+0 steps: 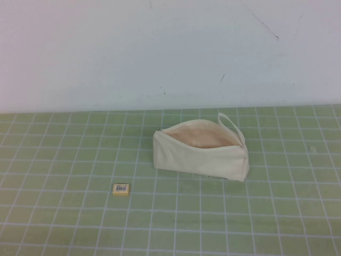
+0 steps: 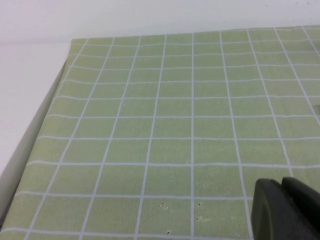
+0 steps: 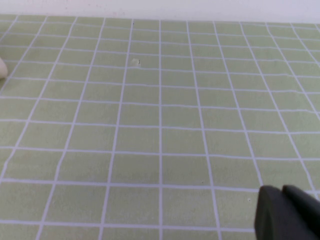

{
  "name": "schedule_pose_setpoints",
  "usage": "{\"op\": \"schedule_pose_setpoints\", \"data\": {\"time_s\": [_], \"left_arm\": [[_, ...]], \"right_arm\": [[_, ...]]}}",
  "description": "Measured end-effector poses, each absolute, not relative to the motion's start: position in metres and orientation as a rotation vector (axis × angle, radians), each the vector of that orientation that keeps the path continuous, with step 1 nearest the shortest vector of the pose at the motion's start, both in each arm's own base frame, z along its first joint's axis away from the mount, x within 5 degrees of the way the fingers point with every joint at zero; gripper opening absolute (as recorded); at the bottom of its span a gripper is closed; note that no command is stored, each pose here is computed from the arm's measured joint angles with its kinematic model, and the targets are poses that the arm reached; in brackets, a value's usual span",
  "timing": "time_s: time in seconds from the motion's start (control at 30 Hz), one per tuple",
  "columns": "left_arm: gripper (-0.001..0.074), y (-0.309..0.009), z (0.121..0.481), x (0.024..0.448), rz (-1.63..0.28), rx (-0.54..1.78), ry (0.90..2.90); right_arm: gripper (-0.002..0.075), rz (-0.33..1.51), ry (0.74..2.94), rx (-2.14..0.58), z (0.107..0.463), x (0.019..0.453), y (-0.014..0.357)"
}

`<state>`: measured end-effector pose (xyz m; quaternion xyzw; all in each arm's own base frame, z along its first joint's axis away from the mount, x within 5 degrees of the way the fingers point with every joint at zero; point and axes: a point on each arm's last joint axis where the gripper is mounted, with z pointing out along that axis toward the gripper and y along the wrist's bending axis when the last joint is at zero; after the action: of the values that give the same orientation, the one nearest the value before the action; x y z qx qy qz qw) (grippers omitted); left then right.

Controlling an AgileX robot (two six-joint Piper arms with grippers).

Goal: Put eraser into pencil case

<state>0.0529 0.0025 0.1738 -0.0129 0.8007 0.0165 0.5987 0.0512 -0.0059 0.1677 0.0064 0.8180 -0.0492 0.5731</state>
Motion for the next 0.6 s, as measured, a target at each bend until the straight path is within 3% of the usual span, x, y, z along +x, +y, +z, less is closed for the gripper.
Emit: {"op": "schedule_pose_setpoints", "data": {"time_s": [0.17, 0.27, 0.47, 0.6], "left_arm": [[-0.0002, 0.002, 0.174, 0.053, 0.016, -0.044, 1.857], [-0.0002, -0.002, 0.174, 0.053, -0.089, -0.111, 1.847], [-0.0002, -0.014, 0.185, 0.055, -0.655, -0.541, 1.684], [-0.0002, -0.013, 0.192, 0.056, -0.831, -0.699, 1.562]], "right_arm": [[-0.0001, -0.115, 1.918, 0.015, 0.168, 0.051, -0.006], [-0.0001, -0.115, 1.918, 0.015, 0.168, 0.051, -0.006], [-0.0001, -0.115, 1.918, 0.015, 0.168, 0.051, -0.006], [-0.0001, -0.115, 1.918, 0.015, 0.168, 0.051, -0.006]]}}
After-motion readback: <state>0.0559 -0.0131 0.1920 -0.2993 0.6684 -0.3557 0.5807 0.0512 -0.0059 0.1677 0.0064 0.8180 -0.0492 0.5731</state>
